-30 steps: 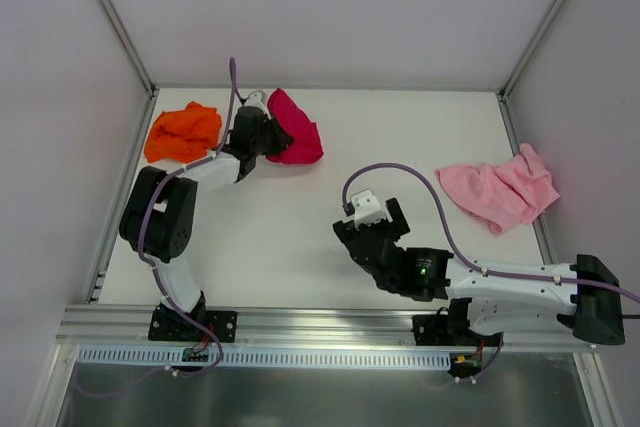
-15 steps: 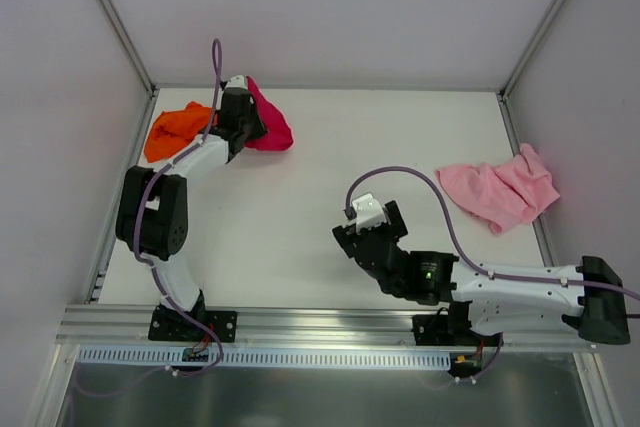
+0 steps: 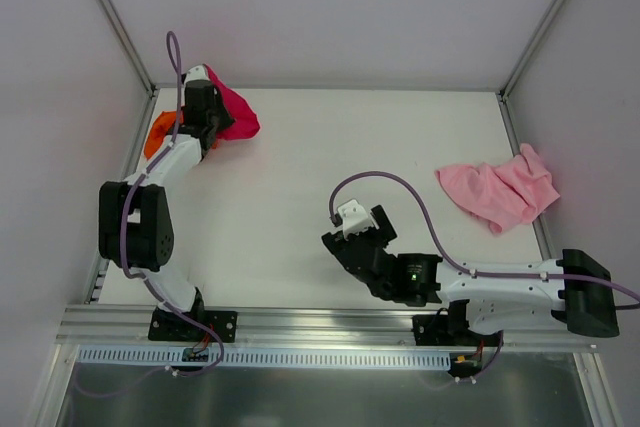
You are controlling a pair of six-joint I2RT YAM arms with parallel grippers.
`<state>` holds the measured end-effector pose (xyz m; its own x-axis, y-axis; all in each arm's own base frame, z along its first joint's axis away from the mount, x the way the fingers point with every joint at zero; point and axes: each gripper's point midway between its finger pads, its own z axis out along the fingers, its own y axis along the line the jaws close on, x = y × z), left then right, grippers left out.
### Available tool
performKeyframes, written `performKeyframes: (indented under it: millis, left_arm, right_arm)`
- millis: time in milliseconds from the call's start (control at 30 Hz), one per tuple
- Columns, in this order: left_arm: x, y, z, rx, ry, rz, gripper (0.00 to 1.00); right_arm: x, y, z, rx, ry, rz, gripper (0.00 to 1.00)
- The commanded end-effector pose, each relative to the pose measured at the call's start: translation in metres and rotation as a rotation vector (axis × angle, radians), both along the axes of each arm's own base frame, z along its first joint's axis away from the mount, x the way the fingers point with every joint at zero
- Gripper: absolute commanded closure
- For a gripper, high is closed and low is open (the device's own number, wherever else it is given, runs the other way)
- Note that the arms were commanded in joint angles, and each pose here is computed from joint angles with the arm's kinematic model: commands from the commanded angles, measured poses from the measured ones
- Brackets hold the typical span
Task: Fold and stack the t-shirts
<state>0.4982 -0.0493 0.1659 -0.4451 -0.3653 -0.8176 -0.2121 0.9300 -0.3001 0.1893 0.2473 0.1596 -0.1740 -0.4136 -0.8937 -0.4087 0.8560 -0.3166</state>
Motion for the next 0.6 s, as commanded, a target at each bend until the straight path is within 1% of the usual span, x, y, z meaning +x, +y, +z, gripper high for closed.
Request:
performKeyframes:
  millis: [0,167,300,367,400,433,467,567]
  left_arm:
    - [0.002,0.018,0.067,0.021,-0.2,0.046,1.0]
    - [-0.006,0.04,0.084,0.021,-0.257,0.137,1.0]
    - [-0.01,0.06,0.08,0.009,-0.262,0.21,1.0]
    - [-0.011,0.069,0.072,0.0,-0.265,0.239,1.0]
    - [-0.009,0.071,0.068,-0.029,-0.26,0.24,1.0]
    - [-0.01,0.083,0.061,-0.037,-0.245,0.27,1.0]
    - [-0.007,0.086,0.054,-0.046,-0.237,0.278,1.0]
    - [-0.001,0.094,0.03,-0.128,-0.163,0.297,1.0]
  right_arm:
    - [-0.001,0.008,0.014,0.087,-0.012,0.005,0.12]
    - [-0.003,0.01,0.008,0.085,-0.003,0.018,0.12]
    - [-0.006,0.013,0.006,0.079,0.0,0.034,0.12]
    - [-0.006,0.014,0.006,0.08,-0.003,0.033,0.12]
    - [-0.006,0.013,0.005,0.077,-0.002,0.035,0.12]
    - [-0.007,0.013,0.004,0.074,-0.002,0.038,0.12]
    - [-0.007,0.013,0.004,0.077,-0.003,0.037,0.12]
    - [-0.007,0.012,0.003,0.073,-0.006,0.037,0.12]
